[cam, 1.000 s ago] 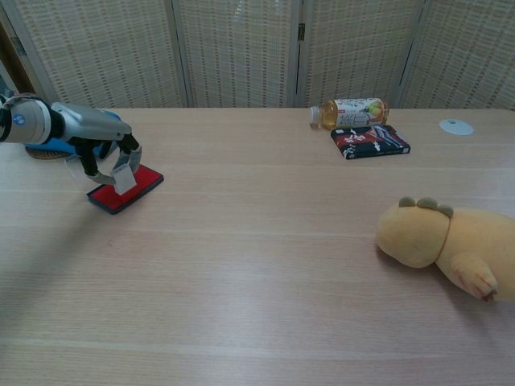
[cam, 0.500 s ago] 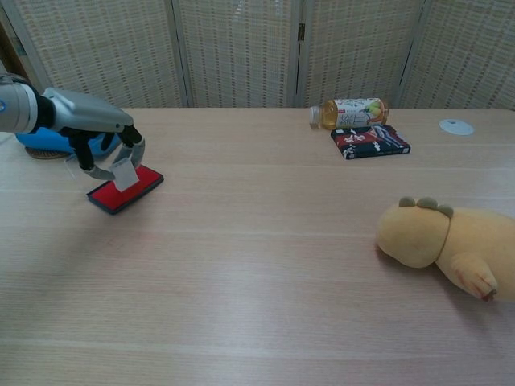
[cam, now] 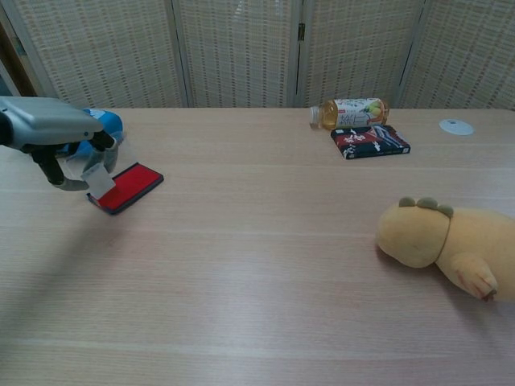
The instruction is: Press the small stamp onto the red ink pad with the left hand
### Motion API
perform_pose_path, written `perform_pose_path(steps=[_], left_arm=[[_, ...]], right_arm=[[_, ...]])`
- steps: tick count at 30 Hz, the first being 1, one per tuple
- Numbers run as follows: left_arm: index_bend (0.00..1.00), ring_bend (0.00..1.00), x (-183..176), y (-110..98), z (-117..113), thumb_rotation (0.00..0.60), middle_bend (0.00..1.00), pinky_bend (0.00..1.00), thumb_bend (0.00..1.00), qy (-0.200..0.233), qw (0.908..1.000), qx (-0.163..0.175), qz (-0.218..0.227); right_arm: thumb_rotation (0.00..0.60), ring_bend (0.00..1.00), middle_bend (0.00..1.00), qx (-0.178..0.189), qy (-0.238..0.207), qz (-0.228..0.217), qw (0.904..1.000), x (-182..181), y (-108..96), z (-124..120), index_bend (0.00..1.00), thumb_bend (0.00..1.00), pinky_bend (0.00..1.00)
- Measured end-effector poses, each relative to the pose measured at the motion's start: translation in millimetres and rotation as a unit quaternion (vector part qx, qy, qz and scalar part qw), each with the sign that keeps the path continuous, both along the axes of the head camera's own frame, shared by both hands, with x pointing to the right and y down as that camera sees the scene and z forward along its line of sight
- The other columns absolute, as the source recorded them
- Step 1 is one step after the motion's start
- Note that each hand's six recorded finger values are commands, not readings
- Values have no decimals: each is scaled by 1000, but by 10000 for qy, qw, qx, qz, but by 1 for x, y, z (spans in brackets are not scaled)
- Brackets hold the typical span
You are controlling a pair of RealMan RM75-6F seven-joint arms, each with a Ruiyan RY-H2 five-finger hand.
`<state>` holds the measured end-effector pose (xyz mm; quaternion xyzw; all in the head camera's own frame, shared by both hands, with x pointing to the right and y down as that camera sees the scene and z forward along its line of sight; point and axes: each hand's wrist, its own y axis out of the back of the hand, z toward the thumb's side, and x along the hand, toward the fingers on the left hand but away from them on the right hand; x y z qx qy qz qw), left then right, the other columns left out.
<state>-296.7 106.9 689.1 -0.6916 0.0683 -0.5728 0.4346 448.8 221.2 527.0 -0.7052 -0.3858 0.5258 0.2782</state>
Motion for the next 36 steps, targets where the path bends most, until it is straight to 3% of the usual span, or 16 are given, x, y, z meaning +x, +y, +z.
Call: perform_pose_path(steps=[6,14,29,36], left_arm=[[646,280,-12,26,12,600,504,404,328,-188,9997,-18,-144],[644,280,-22,40,17,600,504,404,328,-277,9992,-22,-278],[625,281,-31,42,38,600,503,404,328,-361,9983,-236,-382],[487,272,-32,41,40,600,430,404,328,-290,9983,-273,-416]], right_arm=[[600,0,0,-20,-95,-166,9998,-6,5,-2,0,193,0],[600,0,0,5,-135,-275,9995,-11,9,-5,0,193,0],[600,0,0,50,-137,-285,9995,-11,10,-7,0,192,0],[600,0,0,56,-128,-274,9995,-10,9,-7,0,192,0]])
